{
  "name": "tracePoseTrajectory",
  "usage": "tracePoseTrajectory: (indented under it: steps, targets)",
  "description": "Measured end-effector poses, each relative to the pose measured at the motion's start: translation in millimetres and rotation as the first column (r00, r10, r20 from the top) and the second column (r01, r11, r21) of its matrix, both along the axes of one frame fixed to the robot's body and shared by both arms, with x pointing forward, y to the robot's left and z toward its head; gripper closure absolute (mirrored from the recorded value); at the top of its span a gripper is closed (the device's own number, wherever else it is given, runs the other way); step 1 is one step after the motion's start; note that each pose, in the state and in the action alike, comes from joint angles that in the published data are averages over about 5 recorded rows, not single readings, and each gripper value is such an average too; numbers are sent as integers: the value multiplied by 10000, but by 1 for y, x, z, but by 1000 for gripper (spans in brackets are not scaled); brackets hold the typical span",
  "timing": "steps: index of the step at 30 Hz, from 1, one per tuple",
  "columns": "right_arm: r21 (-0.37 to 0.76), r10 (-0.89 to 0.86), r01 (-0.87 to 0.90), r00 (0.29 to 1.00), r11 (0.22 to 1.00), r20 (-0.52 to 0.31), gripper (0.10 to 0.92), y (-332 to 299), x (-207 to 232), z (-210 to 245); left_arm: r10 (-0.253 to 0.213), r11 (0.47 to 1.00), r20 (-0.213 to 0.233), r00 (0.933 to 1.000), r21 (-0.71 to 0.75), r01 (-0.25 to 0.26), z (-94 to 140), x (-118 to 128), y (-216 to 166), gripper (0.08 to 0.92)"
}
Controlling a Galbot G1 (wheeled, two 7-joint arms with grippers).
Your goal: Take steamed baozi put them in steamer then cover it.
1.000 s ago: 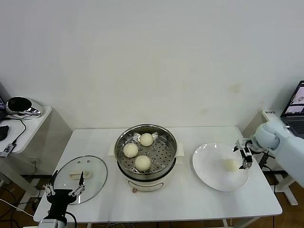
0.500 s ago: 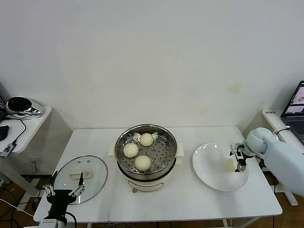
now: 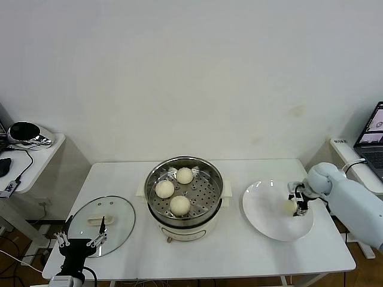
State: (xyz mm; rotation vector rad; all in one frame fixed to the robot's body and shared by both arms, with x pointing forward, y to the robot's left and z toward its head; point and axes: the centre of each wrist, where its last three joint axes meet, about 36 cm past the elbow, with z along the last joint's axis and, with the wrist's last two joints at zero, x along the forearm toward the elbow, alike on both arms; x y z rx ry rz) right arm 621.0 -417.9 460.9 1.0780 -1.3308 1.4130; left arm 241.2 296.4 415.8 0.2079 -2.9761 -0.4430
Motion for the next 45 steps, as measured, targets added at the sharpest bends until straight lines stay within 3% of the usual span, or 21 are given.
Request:
tracePoseTrajectory:
  steps: [7,14,27,35,45]
  targets:
    - [50,226,-227,9994,9997,244,435,6,3,37,-23,10000,65,10000,-37,23,1,2,-1,177]
    - [472,617,-659,9944,9967,861,430,30,14,104,-94,9999,158,9998,-38,94,3,4,-3,177]
    - [1907,1849,-2253,9605,9555,2080,420,153,15,234,-183,9998,110,9998,17,183,0,10,-1,177]
    - [2643,1805,-2229,9678,9383,1753,419,236,5,246,-118,9999,100,9999,14,118,-2,12,0,177]
    - [2679,1697,-1876,9815,9450,887,420,307,-4,213,-27,10000,104,9999,-69,28,-3,10,-2,177]
